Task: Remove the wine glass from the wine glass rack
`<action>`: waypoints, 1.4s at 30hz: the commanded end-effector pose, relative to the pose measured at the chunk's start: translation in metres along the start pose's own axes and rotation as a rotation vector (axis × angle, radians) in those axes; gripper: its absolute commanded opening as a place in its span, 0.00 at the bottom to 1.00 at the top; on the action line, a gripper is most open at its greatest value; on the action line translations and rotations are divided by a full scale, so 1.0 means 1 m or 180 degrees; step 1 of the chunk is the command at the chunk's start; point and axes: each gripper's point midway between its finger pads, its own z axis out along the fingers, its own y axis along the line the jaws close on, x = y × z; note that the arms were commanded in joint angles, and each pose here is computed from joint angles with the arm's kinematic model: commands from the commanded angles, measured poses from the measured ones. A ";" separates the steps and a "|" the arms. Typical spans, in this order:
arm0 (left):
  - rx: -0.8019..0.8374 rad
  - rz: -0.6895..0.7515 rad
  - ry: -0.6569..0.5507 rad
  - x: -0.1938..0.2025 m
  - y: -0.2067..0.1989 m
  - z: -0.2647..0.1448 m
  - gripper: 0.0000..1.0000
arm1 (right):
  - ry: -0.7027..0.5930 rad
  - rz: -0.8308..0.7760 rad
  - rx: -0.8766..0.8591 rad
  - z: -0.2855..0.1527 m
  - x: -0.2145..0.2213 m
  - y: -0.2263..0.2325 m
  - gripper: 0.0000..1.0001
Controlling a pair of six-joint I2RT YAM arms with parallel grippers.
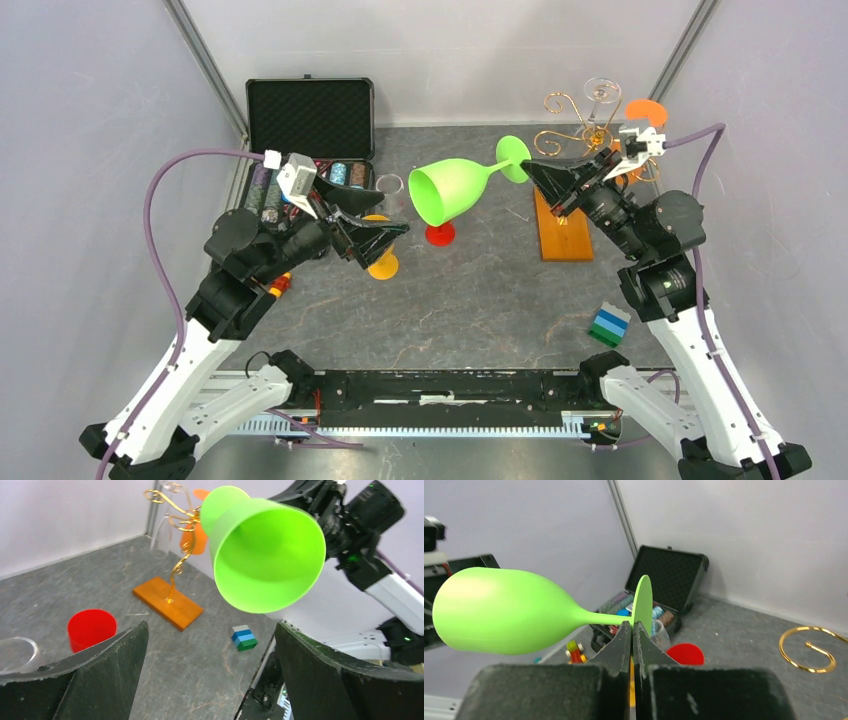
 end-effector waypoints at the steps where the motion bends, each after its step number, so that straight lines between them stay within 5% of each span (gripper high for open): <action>1: 0.0559 -0.0136 -0.0242 -0.016 -0.032 0.003 1.00 | -0.0448 0.0239 -0.0200 0.007 -0.032 0.015 0.00; 18: 0.0455 -0.0225 -0.0531 -0.033 -0.028 0.004 0.83 | -0.0090 0.0602 0.0346 0.026 0.019 -0.030 0.00; 23: 0.0547 -0.0350 -0.0373 -0.026 -0.028 0.018 0.62 | 0.0090 0.0587 0.0251 0.035 0.035 -0.021 0.00; 33: 0.0062 -0.0697 -0.0063 -0.004 0.004 0.041 0.58 | 0.0281 0.0475 0.0183 0.050 0.053 0.003 0.00; 42: -0.0420 -0.0778 0.0062 0.007 0.029 0.040 0.15 | 0.0479 0.0316 0.0789 0.056 0.082 -0.019 0.00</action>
